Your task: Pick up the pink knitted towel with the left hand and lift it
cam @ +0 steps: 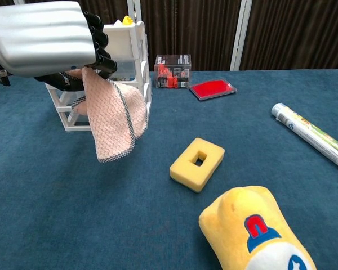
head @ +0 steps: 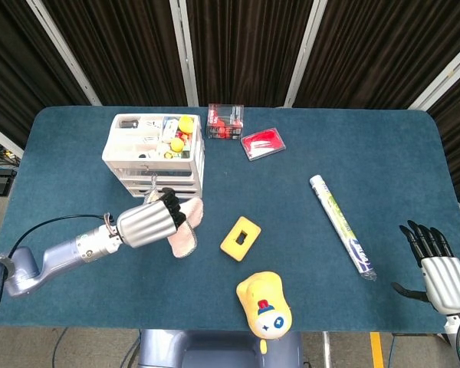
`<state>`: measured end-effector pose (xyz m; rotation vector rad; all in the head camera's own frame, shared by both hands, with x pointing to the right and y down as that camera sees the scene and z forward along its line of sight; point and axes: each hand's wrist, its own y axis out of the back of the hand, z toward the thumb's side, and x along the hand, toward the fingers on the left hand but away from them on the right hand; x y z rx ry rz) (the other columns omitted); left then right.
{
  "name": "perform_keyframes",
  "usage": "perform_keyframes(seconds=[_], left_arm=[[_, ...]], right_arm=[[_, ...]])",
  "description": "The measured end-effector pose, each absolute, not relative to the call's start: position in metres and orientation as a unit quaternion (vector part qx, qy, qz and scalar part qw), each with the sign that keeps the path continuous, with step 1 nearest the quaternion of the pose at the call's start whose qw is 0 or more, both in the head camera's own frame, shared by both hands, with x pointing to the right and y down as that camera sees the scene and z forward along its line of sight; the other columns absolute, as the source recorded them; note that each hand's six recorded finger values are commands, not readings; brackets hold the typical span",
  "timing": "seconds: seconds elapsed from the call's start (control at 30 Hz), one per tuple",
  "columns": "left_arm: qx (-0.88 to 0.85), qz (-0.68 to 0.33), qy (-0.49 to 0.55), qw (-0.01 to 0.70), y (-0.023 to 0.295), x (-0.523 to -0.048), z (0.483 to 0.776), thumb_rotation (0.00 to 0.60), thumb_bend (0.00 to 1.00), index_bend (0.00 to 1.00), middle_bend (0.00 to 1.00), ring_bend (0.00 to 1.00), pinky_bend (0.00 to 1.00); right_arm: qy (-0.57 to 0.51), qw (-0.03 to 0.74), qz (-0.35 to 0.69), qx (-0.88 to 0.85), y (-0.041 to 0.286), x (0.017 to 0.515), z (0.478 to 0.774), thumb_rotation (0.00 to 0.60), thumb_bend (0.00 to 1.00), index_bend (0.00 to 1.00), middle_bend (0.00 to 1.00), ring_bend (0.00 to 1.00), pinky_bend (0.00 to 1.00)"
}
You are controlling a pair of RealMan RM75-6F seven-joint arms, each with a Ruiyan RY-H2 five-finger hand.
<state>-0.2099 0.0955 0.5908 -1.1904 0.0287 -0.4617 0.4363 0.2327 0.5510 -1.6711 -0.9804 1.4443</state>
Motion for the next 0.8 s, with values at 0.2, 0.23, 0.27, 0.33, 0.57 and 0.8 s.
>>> perform_keyframes(seconds=[0.2, 0.23, 0.27, 0.33, 0.57, 0.8], left_arm=[[-0.55, -0.212, 0.01, 0.808, 0.096, -0.211, 0.587, 0.6, 0.68, 0.88, 0.67, 0.53, 0.47], [-0.548, -0.213, 0.009, 0.809, 0.095, -0.213, 0.586, 0.6, 0.68, 0.88, 0.67, 0.53, 0.47], [-0.547, -0.215, 0.009, 0.809, 0.094, -0.214, 0.586, 0.6, 0.68, 0.88, 0.67, 0.53, 0.47], [-0.547, -0.22, 0.01, 0.808, 0.092, -0.217, 0.586, 0.6, 0.68, 0.89, 0.67, 0.53, 0.47], [-0.542, -0.23, 0.011, 0.808, 0.087, -0.224, 0.587, 0.6, 0.68, 0.89, 0.67, 0.53, 0.47], [-0.544, -0.235, 0.01, 0.805, 0.088, -0.226, 0.592, 0.6, 0.68, 0.89, 0.67, 0.53, 0.48]], right_arm=[[-0.379, 0.355, 0.558, -0.647, 0.233, 0.436, 0.551, 0.6, 0.0, 0.0, 0.0, 0.0, 0.0], [-0.379, 0.355, 0.558, -0.647, 0.233, 0.436, 0.551, 0.6, 0.0, 0.0, 0.0, 0.0, 0.0], [-0.379, 0.355, 0.558, -0.647, 0.233, 0.436, 0.551, 0.6, 0.0, 0.0, 0.0, 0.0, 0.0], [-0.379, 0.355, 0.558, -0.647, 0.233, 0.436, 0.55, 0.6, 0.0, 0.0, 0.0, 0.0, 0.0], [-0.379, 0.357, 0.558, -0.647, 0.233, 0.436, 0.551, 0.6, 0.0, 0.0, 0.0, 0.0, 0.0], [-0.379, 0.357, 0.557, -0.647, 0.233, 0.436, 0.55, 0.6, 0.0, 0.0, 0.0, 0.0, 0.0]])
